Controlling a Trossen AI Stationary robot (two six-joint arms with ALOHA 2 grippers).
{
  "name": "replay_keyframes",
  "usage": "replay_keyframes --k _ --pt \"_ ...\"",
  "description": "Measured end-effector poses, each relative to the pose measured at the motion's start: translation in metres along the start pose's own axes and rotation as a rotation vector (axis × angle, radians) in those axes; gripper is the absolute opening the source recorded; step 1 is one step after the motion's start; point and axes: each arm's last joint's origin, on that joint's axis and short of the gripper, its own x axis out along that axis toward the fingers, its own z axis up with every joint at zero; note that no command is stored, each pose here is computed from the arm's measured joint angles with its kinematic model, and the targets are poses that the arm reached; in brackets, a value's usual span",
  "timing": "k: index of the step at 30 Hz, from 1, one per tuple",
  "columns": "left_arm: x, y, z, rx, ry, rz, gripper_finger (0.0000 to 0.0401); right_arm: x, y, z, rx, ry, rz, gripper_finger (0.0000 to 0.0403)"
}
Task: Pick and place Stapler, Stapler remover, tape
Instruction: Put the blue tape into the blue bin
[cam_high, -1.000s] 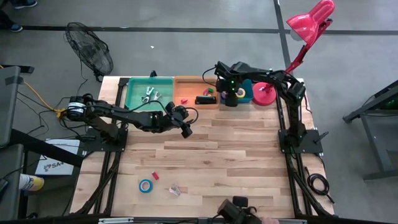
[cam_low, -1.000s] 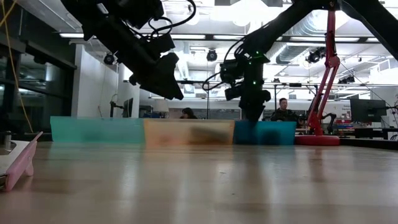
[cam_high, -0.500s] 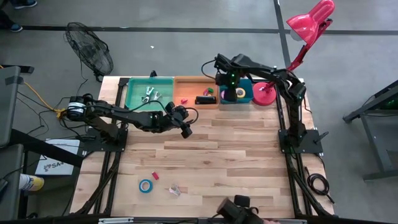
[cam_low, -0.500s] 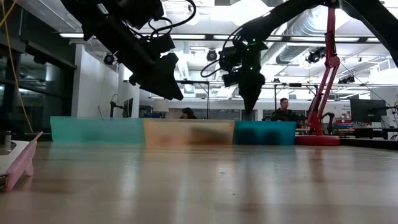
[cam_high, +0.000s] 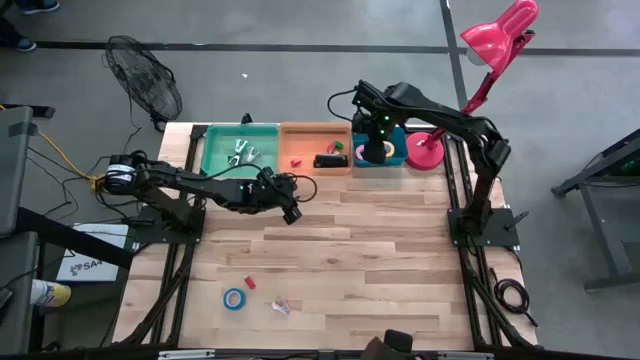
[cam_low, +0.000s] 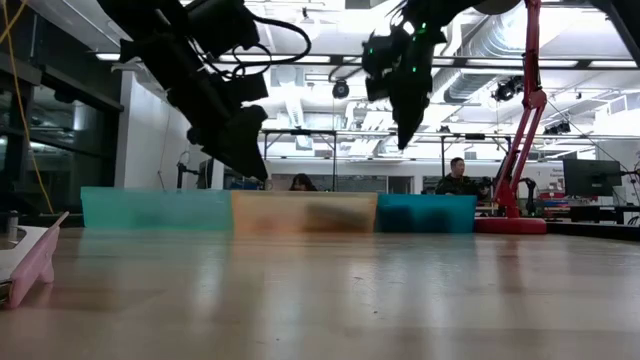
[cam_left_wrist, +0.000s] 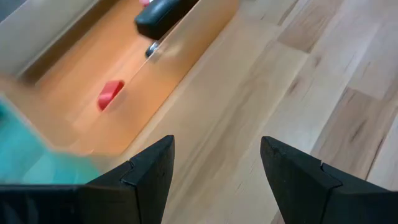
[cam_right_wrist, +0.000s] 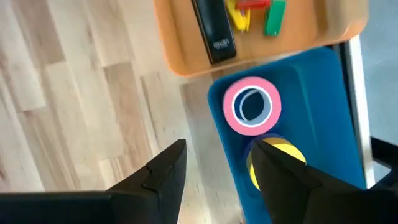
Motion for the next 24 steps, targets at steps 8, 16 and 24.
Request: replay_keyframes --k 8,16,24 --pt "-0.021 0.001 -0.003 -0.039 0.024 -0.002 0.0234 -0.018 0.03 -0.002 -0.077 -0.165 0.008 0.0172" --pt "-0.036 -0.009 -0.004 -0.017 -0.024 -0.019 0.0234 0.018 0.077 -0.049 -0.144 -0.429 0.007 0.0171" --pt "-0.04 -0.009 -0.005 -0.071 0.016 -0.076 0.0234 0.04 0.128 -0.11 -0.196 -0.667 0.063 0.0171"
